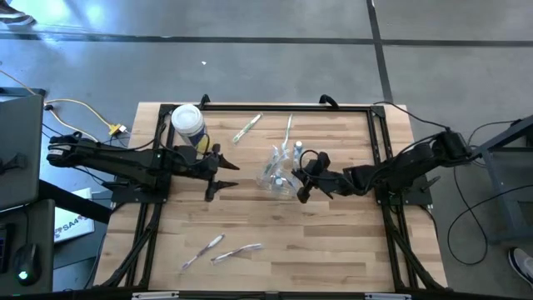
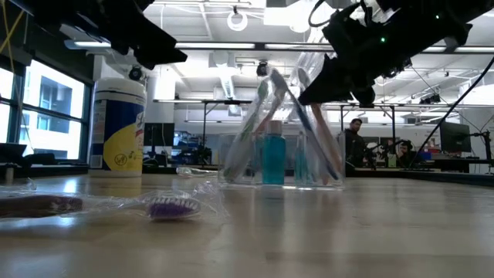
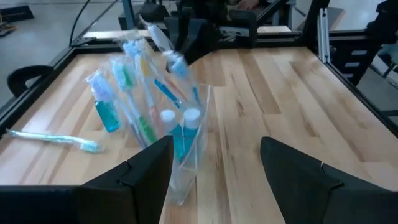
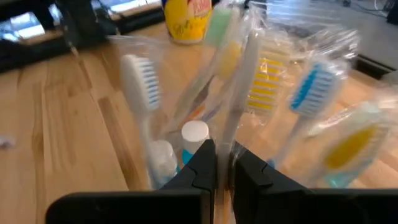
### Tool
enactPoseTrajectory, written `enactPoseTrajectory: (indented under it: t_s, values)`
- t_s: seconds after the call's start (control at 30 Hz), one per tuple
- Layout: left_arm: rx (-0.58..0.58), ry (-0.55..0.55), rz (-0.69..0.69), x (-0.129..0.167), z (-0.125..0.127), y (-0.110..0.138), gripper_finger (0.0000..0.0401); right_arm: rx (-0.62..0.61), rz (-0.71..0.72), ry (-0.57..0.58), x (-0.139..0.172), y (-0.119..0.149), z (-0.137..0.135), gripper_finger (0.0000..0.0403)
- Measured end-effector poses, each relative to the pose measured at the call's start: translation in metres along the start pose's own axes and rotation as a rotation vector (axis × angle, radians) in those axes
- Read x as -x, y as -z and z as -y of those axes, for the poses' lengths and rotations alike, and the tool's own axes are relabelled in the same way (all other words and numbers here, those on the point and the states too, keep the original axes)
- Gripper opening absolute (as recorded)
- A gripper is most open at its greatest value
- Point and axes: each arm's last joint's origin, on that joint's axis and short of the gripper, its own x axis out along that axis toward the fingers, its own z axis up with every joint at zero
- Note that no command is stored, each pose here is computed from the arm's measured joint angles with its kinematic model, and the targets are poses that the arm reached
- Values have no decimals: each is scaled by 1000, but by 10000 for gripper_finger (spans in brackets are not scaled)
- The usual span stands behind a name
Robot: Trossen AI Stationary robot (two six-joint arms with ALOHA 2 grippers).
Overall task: Pick & Place toothbrushing station
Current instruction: Put the orange toothbrush into the right section of the transparent bin
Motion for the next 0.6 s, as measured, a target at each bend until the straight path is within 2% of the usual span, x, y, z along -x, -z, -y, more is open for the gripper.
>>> enactPoseTrajectory:
  t_s: [0.3, 0.43, 0.6]
  values:
    - [22, 3, -14, -3, 0, 2, 239, 107, -123, -23, 1, 7, 7, 15]
    - [25, 7, -10, -5, 0, 2, 239, 172, -126, -56, 1, 6, 6, 15]
    - [21, 7, -11, -8, 0, 2, 239, 190, -139, -105, 1, 6, 5, 15]
